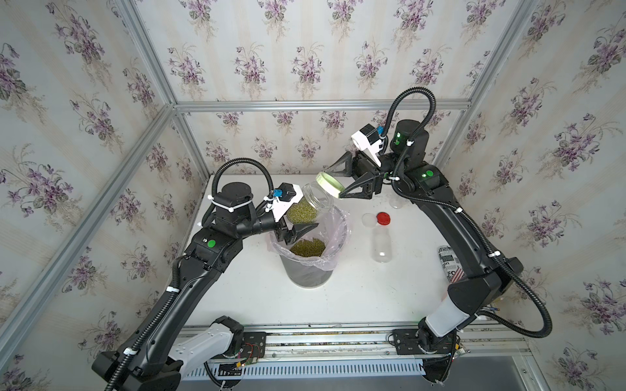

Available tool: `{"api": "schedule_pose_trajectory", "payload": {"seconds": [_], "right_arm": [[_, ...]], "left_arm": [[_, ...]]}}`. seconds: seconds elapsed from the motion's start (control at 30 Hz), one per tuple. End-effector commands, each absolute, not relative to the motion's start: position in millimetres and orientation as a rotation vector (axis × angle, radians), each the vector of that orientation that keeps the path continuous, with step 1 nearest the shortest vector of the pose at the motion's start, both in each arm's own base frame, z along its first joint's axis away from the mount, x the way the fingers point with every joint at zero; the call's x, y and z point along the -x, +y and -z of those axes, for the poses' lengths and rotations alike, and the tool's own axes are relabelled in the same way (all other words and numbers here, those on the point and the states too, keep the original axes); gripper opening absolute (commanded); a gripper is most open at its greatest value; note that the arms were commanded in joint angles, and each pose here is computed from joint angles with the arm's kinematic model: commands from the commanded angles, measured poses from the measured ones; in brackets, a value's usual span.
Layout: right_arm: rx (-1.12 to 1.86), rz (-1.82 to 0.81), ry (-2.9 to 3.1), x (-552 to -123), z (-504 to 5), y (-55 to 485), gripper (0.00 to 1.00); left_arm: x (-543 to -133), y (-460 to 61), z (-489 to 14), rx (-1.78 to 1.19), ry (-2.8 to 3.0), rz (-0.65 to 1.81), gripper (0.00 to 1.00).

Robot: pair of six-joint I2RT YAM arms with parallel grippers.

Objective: Empty moldy mung beans from jars
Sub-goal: Unscrew the lid from the jar, then place the lid at the center of the board.

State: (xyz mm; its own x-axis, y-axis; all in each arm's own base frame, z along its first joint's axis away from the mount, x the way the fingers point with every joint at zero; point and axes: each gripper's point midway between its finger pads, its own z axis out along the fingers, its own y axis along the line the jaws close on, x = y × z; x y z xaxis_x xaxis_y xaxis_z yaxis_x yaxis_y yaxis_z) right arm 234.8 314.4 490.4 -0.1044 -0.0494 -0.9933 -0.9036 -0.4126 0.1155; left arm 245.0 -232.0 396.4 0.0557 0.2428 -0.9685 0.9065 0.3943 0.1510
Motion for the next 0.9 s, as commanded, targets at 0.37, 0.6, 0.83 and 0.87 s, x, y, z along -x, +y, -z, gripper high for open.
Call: {"api": "schedule_pose_trajectory", "payload": {"seconds": [0.37, 0.6, 0.83, 0.87], "right_arm": [[1.462, -1.555, 1.089, -256.3, -498.3, 313.8, 0.61], [1.2, -1.401, 1.346, -316.1, -494.7, 313.8, 0.58], [0.993, -1.206, 1.572, -355.0, -479.2, 290.2, 0.59], [0.964, -1.169, 1.61, -360.0, -474.7, 287.0, 0.59]], "left_arm": [[-244.0, -232.6, -412.4, -1.088, 1.386, 0.683, 0.0], [-244.7, -232.6, -413.3, -1.081, 1.383, 0.684, 0.0], [-250.3, -230.4, -413.9, -1.057, 1.395, 0.66, 0.0], [-250.2, -230.2, -413.4, -1.056, 1.396, 0.659, 0.0]]}}
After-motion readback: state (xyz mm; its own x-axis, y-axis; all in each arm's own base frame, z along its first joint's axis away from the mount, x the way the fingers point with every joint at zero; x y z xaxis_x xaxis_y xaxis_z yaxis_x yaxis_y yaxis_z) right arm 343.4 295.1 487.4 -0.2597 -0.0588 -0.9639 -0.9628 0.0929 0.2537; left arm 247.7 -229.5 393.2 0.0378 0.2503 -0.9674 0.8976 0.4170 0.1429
